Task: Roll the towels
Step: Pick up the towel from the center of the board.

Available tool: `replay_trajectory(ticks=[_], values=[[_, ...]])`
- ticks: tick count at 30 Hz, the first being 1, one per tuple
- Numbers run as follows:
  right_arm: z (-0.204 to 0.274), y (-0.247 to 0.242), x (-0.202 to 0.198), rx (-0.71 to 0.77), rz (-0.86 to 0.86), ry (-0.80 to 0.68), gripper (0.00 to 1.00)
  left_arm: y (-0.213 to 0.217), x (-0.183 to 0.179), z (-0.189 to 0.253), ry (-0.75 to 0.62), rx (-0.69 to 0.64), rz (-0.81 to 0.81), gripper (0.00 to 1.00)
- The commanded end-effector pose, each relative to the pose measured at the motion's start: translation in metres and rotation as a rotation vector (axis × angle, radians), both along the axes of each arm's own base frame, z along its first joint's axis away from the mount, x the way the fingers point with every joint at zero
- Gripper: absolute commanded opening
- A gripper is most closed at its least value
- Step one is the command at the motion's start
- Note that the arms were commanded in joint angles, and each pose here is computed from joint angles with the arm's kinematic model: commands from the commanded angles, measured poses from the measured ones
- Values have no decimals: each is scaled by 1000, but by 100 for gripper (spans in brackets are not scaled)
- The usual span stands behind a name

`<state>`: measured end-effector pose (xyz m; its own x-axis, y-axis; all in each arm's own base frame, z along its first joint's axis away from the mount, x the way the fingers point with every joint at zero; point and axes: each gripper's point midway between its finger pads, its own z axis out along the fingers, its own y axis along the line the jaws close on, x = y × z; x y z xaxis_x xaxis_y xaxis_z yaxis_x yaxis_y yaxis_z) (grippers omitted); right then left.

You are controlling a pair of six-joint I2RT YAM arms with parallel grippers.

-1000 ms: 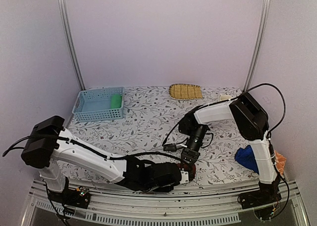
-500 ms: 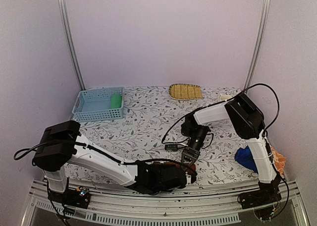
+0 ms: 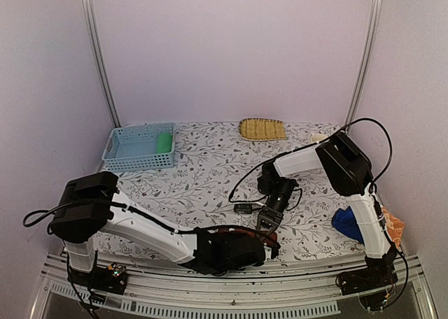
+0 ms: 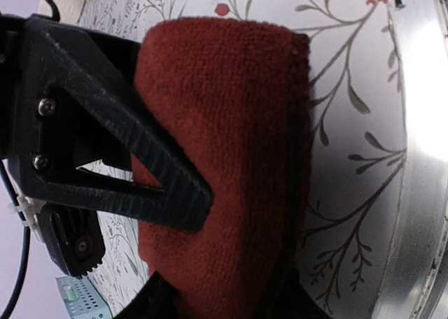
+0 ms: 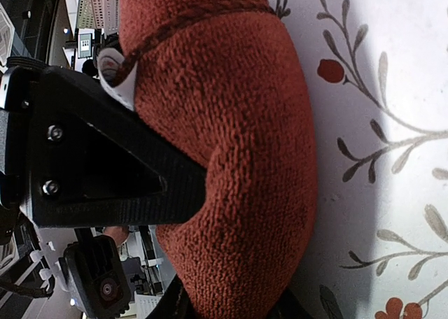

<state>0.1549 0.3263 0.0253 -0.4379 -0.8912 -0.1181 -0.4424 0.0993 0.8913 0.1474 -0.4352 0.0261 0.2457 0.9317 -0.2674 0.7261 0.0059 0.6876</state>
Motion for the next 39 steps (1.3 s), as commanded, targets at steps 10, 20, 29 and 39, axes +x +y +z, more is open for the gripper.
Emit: replay_trajectory(ticks=[10,20,29,39], values=[[32,-1,1,118,64,-160,49,5,-4,-24,139,12,-19,8],[61,-51,28,45,2,-316,69,-1,6,16,181,-140,5,0],[94,-83,51,60,-69,-479,99,-4,14,35,193,-210,21,0],[101,-111,110,62,-386,-771,99,-3,28,71,201,-300,59,0]])
